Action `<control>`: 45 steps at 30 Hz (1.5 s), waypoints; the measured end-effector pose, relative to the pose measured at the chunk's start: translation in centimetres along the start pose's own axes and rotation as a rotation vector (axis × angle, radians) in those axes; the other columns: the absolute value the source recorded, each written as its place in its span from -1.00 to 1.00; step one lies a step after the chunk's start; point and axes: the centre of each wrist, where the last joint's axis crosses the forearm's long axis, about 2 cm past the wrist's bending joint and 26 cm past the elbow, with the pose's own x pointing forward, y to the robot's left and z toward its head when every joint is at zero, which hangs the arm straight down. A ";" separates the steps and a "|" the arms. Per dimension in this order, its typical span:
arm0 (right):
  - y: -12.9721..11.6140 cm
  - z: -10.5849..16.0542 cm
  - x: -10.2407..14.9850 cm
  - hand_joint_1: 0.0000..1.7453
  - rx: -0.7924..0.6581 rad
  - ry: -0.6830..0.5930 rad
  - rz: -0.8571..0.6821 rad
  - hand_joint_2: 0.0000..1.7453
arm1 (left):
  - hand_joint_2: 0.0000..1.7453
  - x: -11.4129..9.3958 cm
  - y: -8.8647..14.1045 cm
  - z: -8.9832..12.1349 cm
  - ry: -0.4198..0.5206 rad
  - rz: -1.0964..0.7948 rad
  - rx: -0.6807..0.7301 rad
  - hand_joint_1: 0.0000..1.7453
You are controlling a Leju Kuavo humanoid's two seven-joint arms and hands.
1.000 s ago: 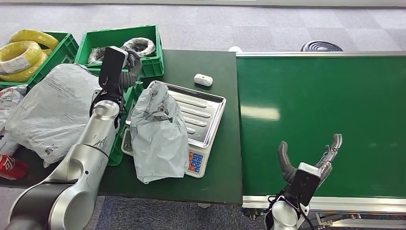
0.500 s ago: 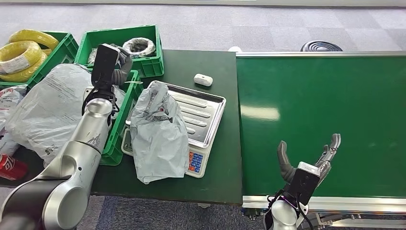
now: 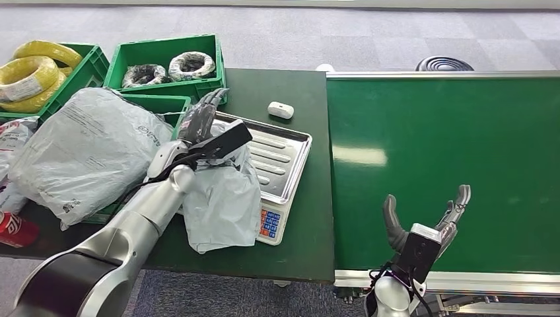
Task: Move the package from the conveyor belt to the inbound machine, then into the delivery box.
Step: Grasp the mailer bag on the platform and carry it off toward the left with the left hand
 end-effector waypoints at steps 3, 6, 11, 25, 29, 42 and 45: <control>-0.1 0.0 0.0 -1.00 -0.001 0.002 0.001 1.00 | 1.00 -0.2 -1.4 1.0 0.007 0.003 -0.057 -1.00; -0.2 0.2 -0.1 -1.00 -0.001 0.007 0.003 1.00 | 1.00 -0.2 -3.1 2.2 0.024 -0.028 -0.113 -1.00; -0.4 0.4 -0.3 -1.00 -0.004 0.015 0.008 1.00 | 1.00 0.0 -4.4 2.9 0.039 -0.069 -0.166 -1.00; -0.5 0.5 -0.3 -1.00 -0.002 0.014 0.011 1.00 | 1.00 0.0 -5.1 3.3 0.050 -0.070 -0.244 0.94; -0.5 0.5 -0.3 -1.00 -0.002 0.014 0.011 1.00 | 1.00 -0.1 -5.1 3.4 0.043 -0.044 -0.245 0.94; -0.3 0.5 -0.2 -1.00 0.002 0.011 0.008 1.00 | 1.00 -0.4 -4.9 3.3 0.028 0.024 -0.201 0.86; -0.2 0.5 -0.2 -1.00 0.005 0.010 0.007 1.00 | 1.00 -0.5 -4.5 3.2 0.005 0.119 -0.170 0.91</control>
